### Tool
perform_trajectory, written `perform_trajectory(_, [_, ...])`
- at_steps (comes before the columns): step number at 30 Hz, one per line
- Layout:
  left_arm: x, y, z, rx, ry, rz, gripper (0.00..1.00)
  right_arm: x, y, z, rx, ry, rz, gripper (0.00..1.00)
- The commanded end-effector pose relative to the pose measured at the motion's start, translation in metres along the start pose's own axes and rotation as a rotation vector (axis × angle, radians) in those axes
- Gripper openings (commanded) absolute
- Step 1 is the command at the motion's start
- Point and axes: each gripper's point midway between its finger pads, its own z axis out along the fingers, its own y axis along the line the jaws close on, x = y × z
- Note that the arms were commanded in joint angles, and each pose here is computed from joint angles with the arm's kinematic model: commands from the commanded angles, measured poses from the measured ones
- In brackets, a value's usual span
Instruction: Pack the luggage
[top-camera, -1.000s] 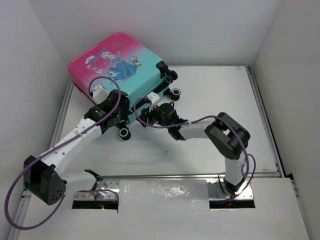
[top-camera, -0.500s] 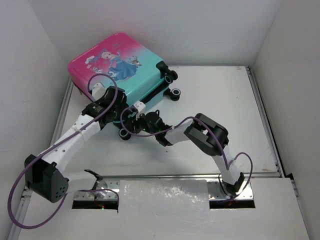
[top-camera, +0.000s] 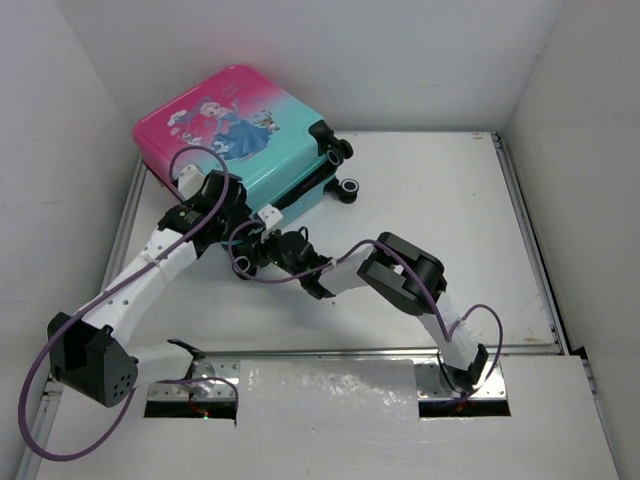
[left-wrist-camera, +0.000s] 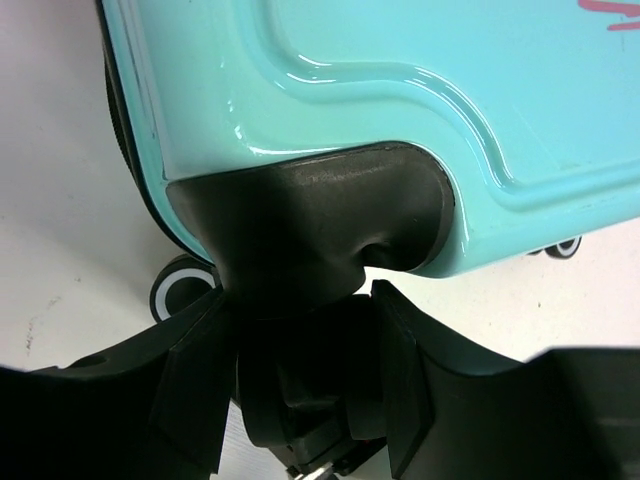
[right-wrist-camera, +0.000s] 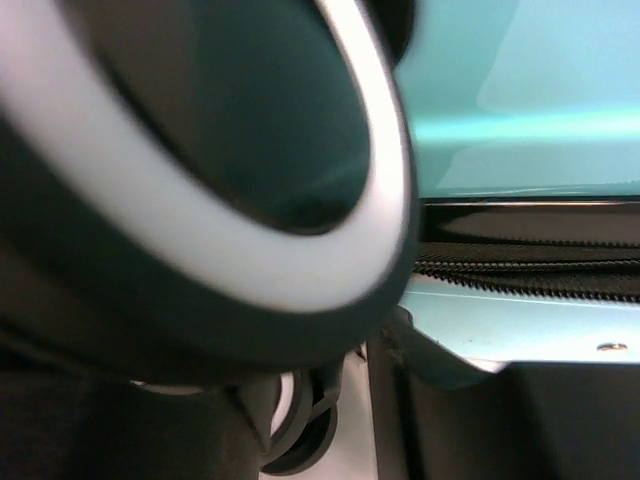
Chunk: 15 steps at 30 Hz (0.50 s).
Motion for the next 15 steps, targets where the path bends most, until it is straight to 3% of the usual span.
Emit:
perform_trajectory(1, [-0.005, -0.060, -0.020, 0.275, 0.039, -0.054, 0.00, -0.060, -0.005, 0.031, 0.076, -0.173, 0.000, 0.33])
perform_trajectory(9, [0.012, -0.052, -0.012, 0.273, 0.093, -0.053, 0.00, -0.078, -0.031, 0.042, 0.242, -0.252, 0.027, 0.00])
perform_trajectory(13, [0.011, -0.048, -0.013, 0.273, 0.087, -0.056, 0.00, -0.088, -0.050, 0.036, 0.361, -0.286, 0.044, 0.00])
perform_trajectory(15, [0.007, -0.046, -0.014, 0.270, 0.074, -0.062, 0.00, -0.081, -0.073, 0.023, 0.501, -0.286, 0.076, 0.00])
